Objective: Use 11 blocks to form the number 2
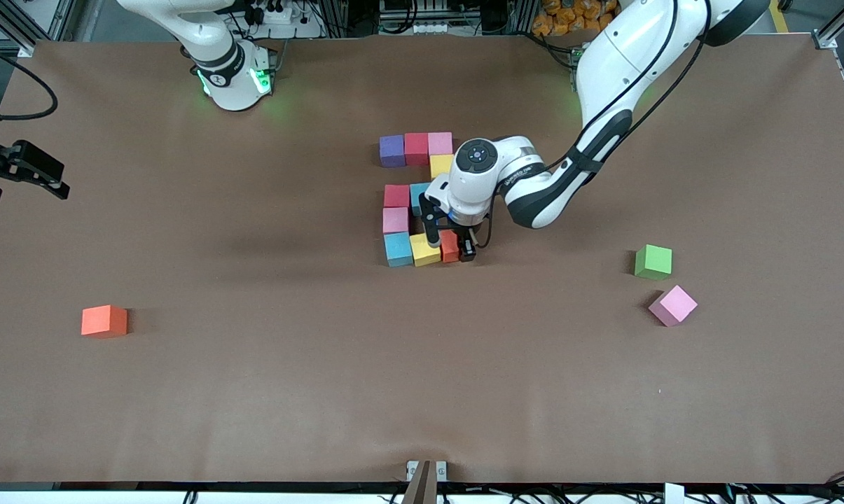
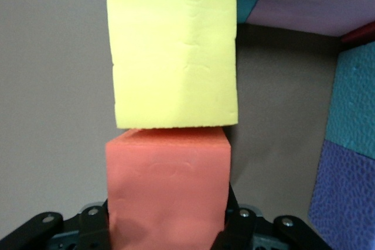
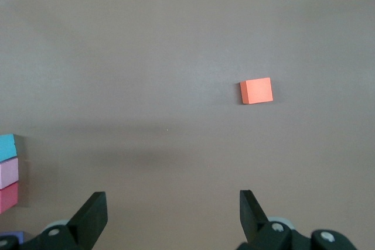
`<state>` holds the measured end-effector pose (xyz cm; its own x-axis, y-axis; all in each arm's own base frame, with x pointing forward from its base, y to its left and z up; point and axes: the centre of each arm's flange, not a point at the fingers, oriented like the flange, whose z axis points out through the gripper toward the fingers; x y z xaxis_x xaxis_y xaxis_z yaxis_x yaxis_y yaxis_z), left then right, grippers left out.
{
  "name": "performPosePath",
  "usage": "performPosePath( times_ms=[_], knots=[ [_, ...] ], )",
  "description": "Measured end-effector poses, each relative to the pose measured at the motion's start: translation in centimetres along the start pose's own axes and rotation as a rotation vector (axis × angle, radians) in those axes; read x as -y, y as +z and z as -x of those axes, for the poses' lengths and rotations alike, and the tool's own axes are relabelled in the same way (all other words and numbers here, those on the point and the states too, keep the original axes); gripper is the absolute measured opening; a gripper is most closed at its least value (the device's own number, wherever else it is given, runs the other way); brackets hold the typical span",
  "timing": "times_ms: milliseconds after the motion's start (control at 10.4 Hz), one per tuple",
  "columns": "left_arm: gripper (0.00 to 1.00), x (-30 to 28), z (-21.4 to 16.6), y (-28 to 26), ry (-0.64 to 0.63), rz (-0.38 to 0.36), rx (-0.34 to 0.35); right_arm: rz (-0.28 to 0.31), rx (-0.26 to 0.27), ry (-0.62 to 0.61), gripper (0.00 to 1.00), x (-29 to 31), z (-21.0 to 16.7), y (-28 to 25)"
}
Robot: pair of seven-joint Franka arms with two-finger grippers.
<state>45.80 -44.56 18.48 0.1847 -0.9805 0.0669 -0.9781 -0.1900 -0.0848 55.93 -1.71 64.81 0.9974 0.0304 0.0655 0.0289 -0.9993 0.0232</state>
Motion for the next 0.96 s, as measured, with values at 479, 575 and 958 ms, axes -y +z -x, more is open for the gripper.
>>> performPosePath(
  times_ms=[479,575,958],
  knots=[
    [0.74,-0.4,-0.4,0.1,0.007,0.002,-0.003,-0.073,0.044,-0.014,1.0,2.1,-0.7,1.9],
    [0.86,-0.4,-0.4,0.1,0.007,0.001,-0.003,-0.083,0.05,-0.032,1.0,2.2,-0.7,2.0],
    [1.0,-0.2,-0.5,0.0,-0.002,-0.001,-0.004,-0.091,0.072,-0.064,1.0,-0.6,-0.1,1.9]
  ],
)
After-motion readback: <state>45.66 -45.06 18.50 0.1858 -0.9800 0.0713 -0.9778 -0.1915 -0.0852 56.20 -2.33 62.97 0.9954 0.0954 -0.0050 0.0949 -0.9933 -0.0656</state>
